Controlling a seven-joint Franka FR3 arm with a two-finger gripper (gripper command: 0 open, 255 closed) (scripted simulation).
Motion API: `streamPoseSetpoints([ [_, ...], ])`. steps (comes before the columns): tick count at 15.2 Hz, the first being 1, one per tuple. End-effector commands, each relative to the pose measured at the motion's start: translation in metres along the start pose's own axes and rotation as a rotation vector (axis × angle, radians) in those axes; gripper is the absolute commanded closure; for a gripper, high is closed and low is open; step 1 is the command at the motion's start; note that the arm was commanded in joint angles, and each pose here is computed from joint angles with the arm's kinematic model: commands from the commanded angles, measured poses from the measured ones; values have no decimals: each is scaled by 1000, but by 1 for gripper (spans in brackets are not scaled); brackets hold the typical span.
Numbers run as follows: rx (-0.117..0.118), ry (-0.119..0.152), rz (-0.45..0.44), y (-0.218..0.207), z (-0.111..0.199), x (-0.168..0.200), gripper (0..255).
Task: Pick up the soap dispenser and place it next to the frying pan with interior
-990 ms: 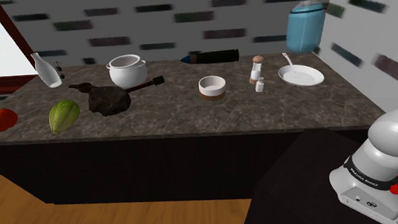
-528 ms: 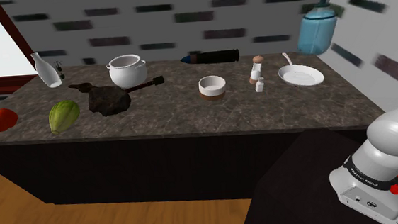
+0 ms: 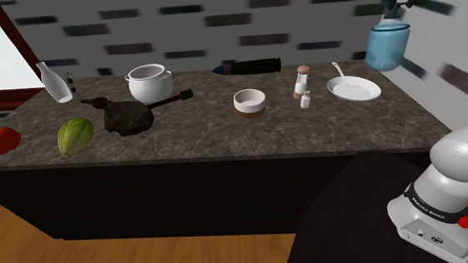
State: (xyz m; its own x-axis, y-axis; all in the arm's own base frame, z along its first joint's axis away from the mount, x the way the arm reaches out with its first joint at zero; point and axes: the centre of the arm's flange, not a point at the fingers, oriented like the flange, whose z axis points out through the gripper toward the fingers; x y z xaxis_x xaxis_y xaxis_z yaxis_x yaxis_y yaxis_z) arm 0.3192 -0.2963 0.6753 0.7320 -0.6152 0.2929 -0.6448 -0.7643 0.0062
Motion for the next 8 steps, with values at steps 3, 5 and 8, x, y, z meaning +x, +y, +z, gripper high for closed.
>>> streamPoseSetpoints([
  [3,0,2,-1,44,25,10,255],
  [5,0,2,-1,66,38,16,255],
  [8,0,2,-1,99,58,25,255],
])
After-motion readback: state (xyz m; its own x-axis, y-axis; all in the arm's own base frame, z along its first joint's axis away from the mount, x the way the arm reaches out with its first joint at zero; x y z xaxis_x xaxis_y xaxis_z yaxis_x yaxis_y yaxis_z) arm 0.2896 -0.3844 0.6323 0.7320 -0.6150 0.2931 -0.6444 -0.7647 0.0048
